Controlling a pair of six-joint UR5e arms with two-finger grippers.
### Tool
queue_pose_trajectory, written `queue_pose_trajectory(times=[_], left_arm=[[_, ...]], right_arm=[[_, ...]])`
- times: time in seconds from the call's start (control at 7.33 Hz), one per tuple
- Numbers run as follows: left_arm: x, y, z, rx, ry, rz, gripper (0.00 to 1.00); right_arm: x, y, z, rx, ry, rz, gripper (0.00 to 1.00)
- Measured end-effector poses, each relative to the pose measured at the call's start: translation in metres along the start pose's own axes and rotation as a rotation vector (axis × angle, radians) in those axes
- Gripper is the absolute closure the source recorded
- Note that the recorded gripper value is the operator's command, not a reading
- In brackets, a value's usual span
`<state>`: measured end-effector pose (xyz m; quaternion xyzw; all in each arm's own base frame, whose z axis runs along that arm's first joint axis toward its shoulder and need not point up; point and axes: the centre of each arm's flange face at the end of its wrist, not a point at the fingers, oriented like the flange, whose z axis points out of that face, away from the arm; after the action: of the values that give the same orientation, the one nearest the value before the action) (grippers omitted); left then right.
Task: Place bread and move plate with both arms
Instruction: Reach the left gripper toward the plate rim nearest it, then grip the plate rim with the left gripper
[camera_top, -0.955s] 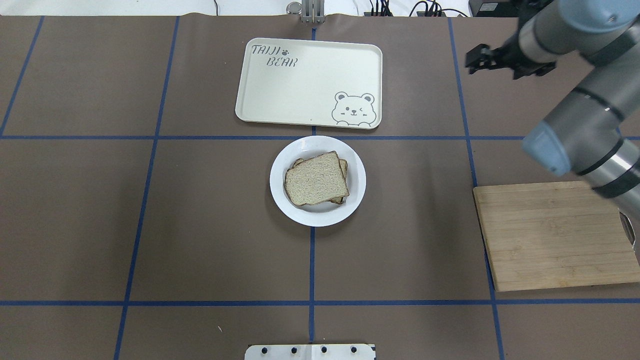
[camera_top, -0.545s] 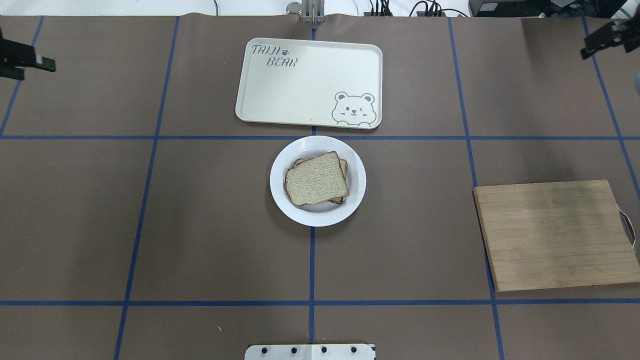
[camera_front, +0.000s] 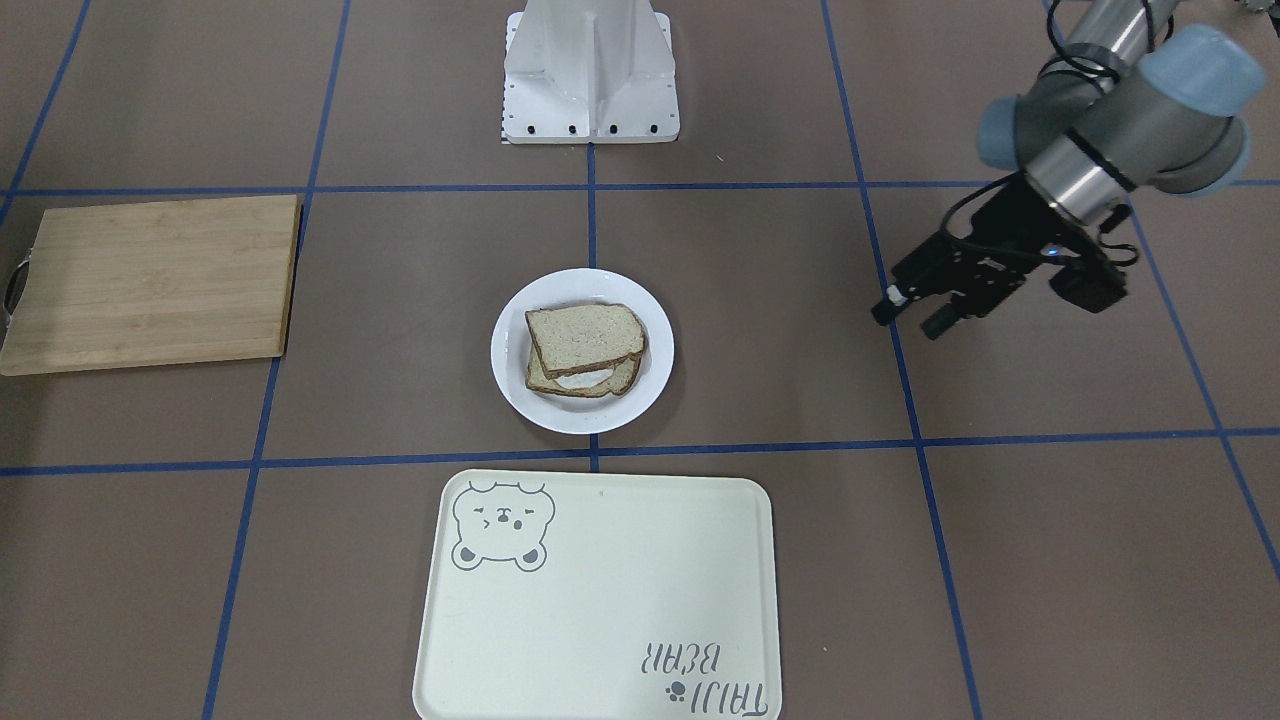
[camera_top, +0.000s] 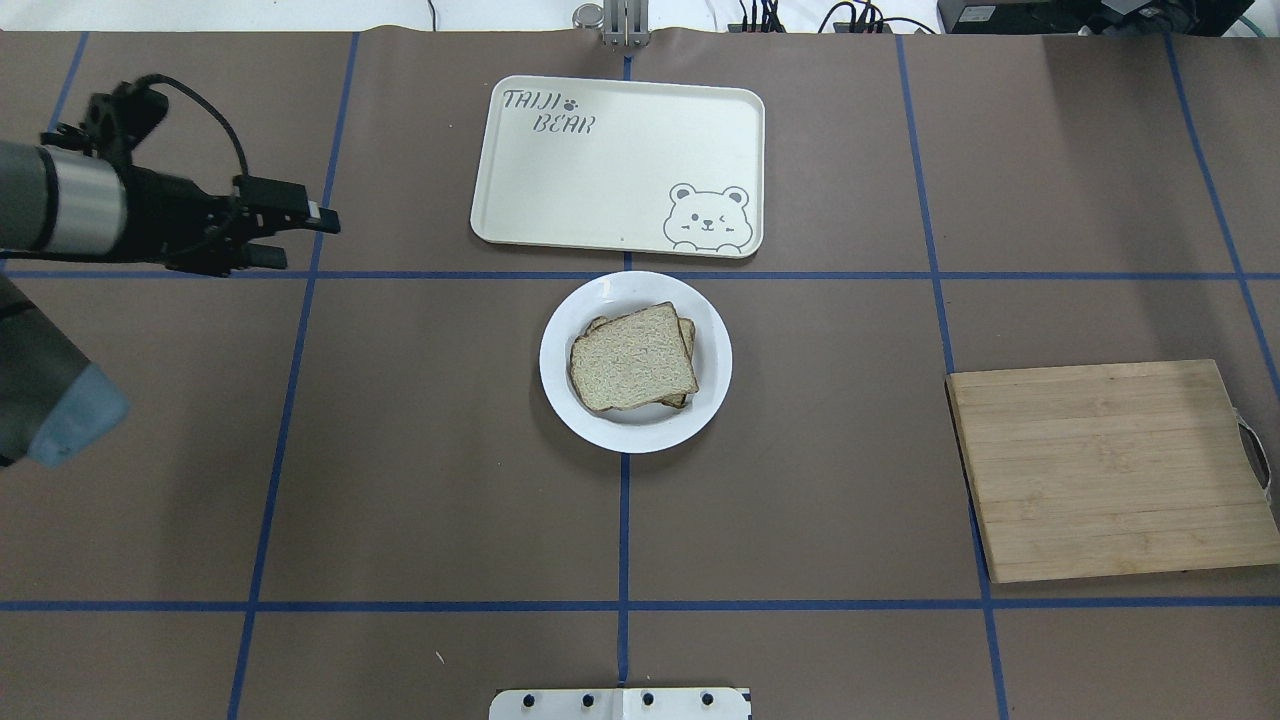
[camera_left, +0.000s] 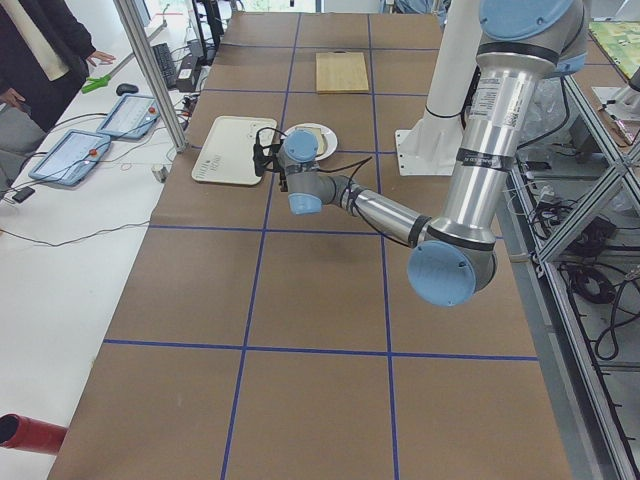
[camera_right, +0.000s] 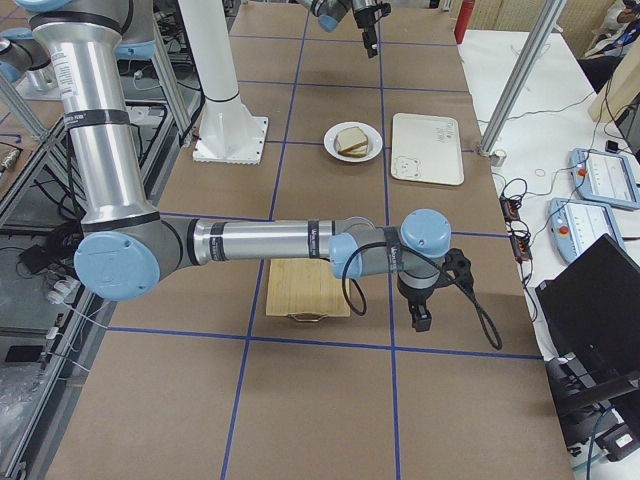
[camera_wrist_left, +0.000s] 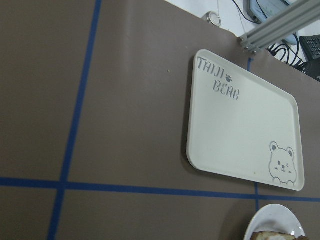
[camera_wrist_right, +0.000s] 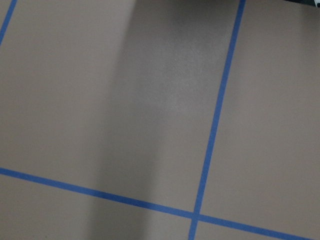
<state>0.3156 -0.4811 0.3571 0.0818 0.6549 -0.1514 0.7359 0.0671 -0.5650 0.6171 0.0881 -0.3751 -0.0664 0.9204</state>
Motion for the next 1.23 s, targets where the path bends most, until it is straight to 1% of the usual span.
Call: queue_pose_trajectory(times=[0.14, 0.27, 0.41, 0.55, 0.68, 0.82, 0.95, 1.09, 1.23], left_arm=[[0.008, 0.036, 0.029, 0.008, 0.043, -0.046, 0.02], [0.014, 0.068, 0.053, 0.019, 0.071, -0.081, 0.07], [0.020, 0.097, 0.076, 0.033, 0.087, -0.102, 0.18], [0.030, 0.124, 0.105, 0.053, 0.100, -0.117, 0.19], [0.042, 0.145, 0.136, 0.067, 0.108, -0.138, 0.19], [0.050, 0.158, 0.162, 0.069, 0.107, -0.155, 0.20], [0.052, 0.166, 0.177, 0.065, 0.109, -0.162, 0.24], [0.051, 0.169, 0.184, 0.062, 0.112, -0.163, 0.30], [0.048, 0.170, 0.187, 0.061, 0.110, -0.163, 0.40]], right_arm=[[0.010, 0.013, 0.004, -0.039, 0.021, -0.007, 0.00], [0.010, 0.017, 0.006, -0.090, 0.039, -0.009, 0.00], [0.002, 0.019, 0.001, -0.136, 0.063, -0.012, 0.00], [-0.006, 0.020, -0.006, -0.158, 0.087, -0.021, 0.00], [-0.010, 0.022, -0.009, -0.165, 0.098, -0.027, 0.00], [-0.011, 0.022, -0.011, -0.167, 0.100, -0.028, 0.00], [-0.012, 0.022, -0.011, -0.167, 0.100, -0.029, 0.00], [-0.012, 0.022, -0.011, -0.166, 0.099, -0.030, 0.00], [-0.013, 0.021, -0.012, -0.165, 0.099, -0.031, 0.00]])
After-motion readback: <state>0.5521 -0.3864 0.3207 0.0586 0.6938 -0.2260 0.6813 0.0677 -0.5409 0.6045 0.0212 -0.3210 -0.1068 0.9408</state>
